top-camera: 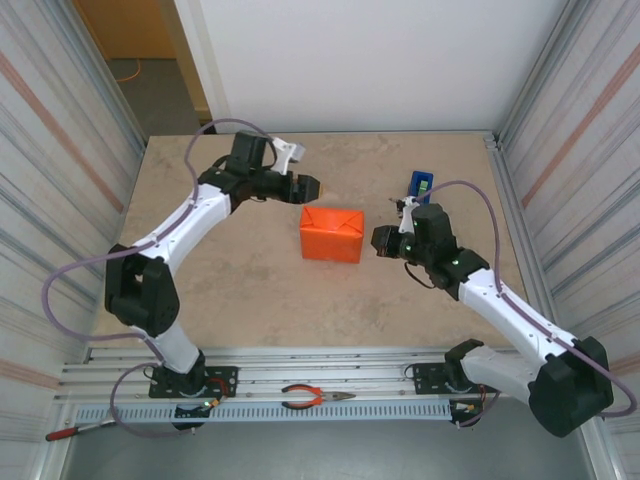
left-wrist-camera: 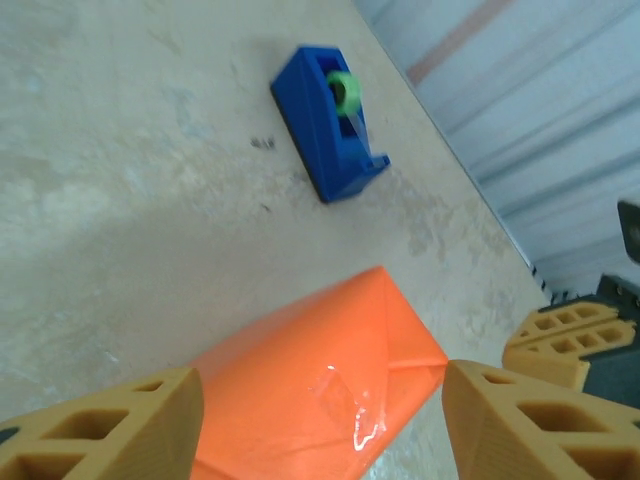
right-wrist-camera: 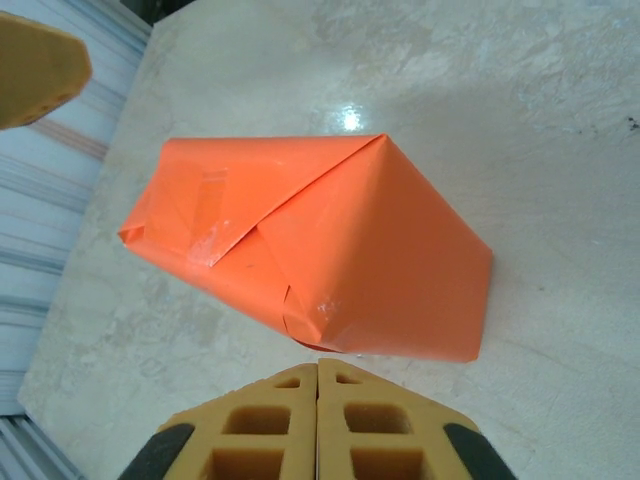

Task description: Wrap the gift box in paper

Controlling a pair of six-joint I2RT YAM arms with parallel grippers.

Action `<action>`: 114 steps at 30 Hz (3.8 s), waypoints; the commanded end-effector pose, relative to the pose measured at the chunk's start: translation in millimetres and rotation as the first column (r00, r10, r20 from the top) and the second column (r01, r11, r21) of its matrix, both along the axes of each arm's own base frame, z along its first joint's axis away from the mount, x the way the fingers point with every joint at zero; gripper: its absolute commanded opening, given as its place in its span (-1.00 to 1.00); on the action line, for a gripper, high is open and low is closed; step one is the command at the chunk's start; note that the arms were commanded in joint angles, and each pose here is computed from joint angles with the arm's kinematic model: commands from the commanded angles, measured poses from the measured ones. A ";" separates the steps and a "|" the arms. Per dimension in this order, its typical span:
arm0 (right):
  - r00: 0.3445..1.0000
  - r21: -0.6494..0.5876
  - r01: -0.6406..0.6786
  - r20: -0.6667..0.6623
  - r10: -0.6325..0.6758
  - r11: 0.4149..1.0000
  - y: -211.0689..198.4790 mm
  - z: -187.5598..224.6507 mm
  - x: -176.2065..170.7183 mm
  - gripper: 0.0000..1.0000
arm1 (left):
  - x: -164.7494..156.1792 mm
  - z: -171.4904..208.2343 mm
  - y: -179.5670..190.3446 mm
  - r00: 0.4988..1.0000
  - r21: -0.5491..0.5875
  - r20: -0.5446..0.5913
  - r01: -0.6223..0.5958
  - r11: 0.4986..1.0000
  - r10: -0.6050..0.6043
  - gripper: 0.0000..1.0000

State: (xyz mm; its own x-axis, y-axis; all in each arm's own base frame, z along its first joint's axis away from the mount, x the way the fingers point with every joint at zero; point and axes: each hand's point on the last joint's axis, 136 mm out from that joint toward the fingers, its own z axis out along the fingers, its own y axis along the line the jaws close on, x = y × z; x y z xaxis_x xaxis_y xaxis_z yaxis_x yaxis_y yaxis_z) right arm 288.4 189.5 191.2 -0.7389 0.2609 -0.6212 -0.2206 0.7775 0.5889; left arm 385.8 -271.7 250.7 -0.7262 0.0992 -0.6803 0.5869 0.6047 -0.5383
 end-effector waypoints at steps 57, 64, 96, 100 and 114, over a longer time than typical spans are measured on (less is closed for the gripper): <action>0.983 -0.012 -0.001 -0.184 -0.001 1.000 7.5 -69.5 46.4 0.90 | -27.5 -121.2 40.2 0.956 0.127 -0.004 -0.291 0.948 0.294 0.98; 0.981 0.056 0.050 -0.190 -0.038 0.997 7.4 -56.4 101.6 0.87 | 30.8 -84.3 46.6 0.946 0.070 0.023 -0.324 0.943 0.323 0.97; 0.830 -0.459 0.543 0.166 -0.533 0.703 -218.7 -41.8 99.0 0.97 | 10.3 -91.4 285.8 0.604 0.243 0.550 -0.777 0.581 0.577 0.97; 0.828 -0.541 0.534 0.179 -0.532 0.649 -230.6 -67.2 87.8 0.97 | 2.4 -125.1 282.5 0.627 0.276 0.512 -0.768 0.579 0.588 0.97; 0.801 -0.440 0.585 0.447 -0.398 0.682 -217.5 -82.6 93.7 0.97 | 8.6 -158.0 249.4 0.657 0.243 0.594 -0.697 0.675 0.464 0.97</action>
